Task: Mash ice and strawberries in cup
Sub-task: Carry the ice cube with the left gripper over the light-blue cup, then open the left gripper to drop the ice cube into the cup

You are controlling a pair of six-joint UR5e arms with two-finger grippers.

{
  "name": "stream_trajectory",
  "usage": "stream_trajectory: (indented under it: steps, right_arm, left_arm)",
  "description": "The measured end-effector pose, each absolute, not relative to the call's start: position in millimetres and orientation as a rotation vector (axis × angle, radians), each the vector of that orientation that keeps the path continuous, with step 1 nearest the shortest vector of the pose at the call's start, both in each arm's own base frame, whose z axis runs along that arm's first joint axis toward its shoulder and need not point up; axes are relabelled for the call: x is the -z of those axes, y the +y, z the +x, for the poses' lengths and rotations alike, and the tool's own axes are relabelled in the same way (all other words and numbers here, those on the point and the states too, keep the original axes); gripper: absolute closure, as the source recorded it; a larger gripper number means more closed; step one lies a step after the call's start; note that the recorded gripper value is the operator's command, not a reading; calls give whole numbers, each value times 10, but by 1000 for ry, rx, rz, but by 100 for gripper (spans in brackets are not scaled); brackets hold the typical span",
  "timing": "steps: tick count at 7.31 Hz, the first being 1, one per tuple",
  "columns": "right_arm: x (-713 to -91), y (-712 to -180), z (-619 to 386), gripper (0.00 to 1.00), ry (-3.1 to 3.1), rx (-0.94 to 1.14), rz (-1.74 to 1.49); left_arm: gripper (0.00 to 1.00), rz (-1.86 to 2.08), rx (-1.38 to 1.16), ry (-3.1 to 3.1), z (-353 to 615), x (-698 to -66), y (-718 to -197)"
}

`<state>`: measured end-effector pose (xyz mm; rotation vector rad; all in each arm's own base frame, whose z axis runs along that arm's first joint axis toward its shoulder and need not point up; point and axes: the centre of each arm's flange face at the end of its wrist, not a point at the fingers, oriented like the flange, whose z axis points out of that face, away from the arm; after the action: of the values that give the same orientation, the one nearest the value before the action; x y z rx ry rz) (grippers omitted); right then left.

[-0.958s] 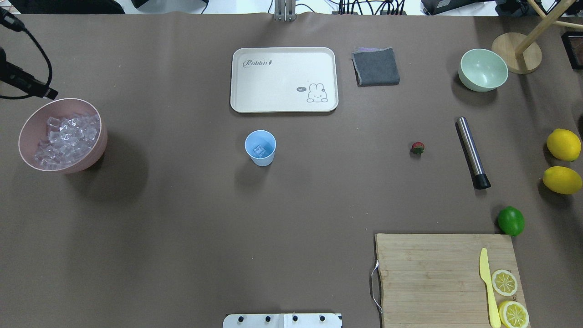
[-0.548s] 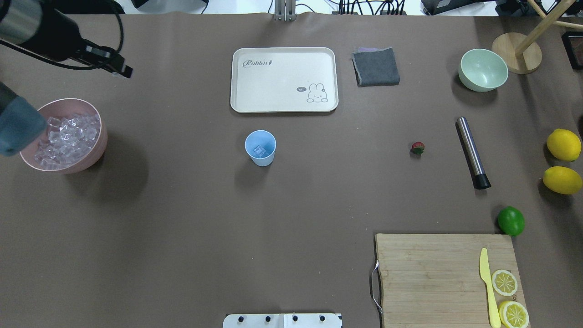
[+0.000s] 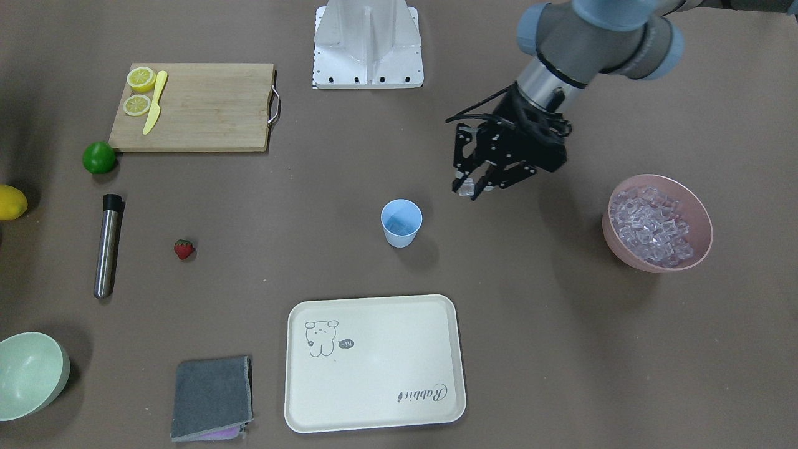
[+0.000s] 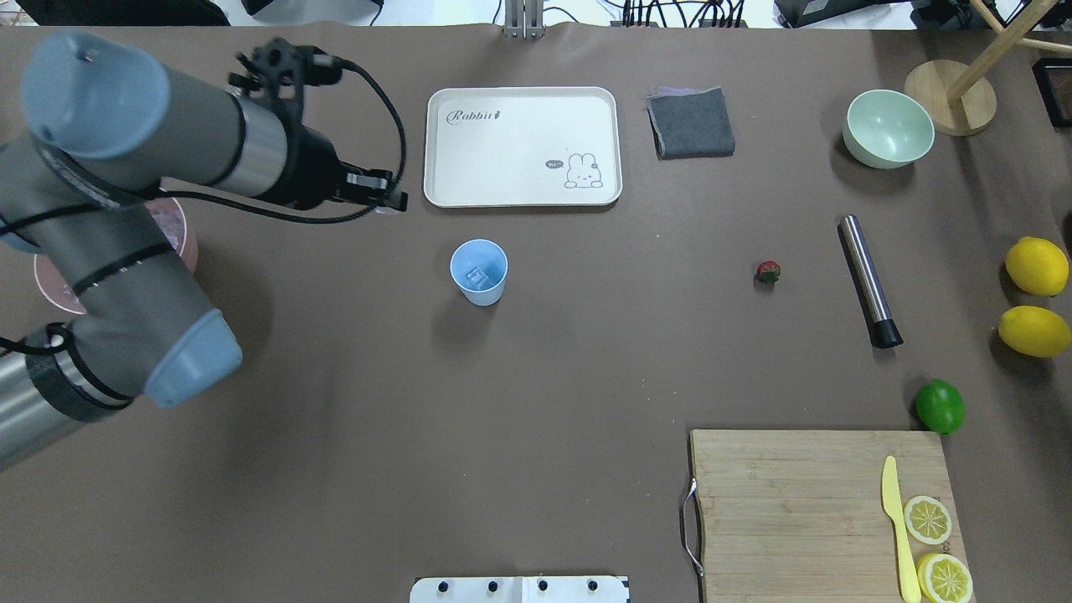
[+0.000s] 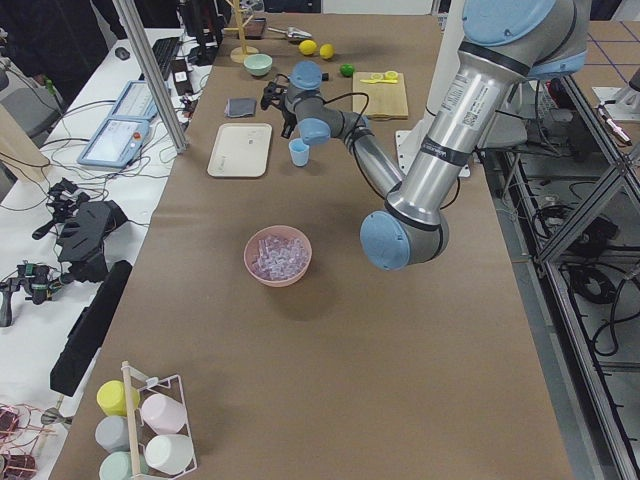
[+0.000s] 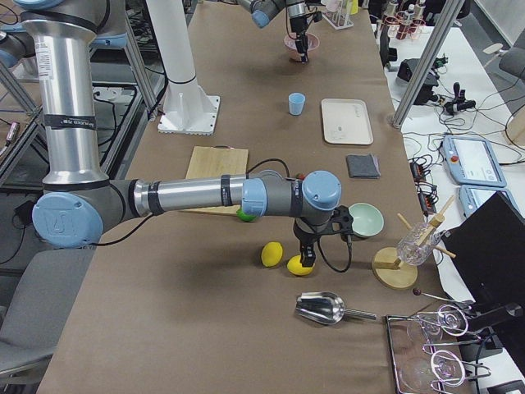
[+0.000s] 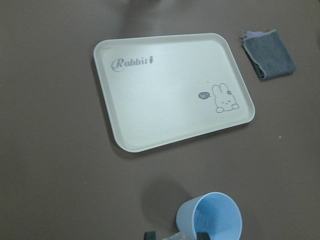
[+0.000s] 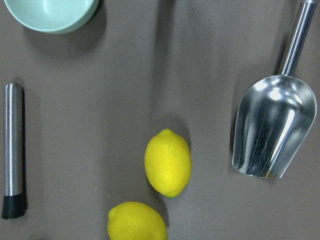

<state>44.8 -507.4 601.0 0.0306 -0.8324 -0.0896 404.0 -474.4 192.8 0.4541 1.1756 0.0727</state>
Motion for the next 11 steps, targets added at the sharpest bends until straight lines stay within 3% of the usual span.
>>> stream_trajectory:
  steps: [3,10,11]
  right_arm:
    - [-6017,-5071,448,0,-833,90,30]
    - [-6032,-5066,452,0,-831,88,27]
    - [-6035,-5066,453,0,-831,88,27]
  left_arm:
    - [100,505,-24,1143,4752,-1772,-4574]
    - [100,528,-23,1149,5273,-2139,-4669]
    - [5,524,-29,1144,5274,-2169,-4663]
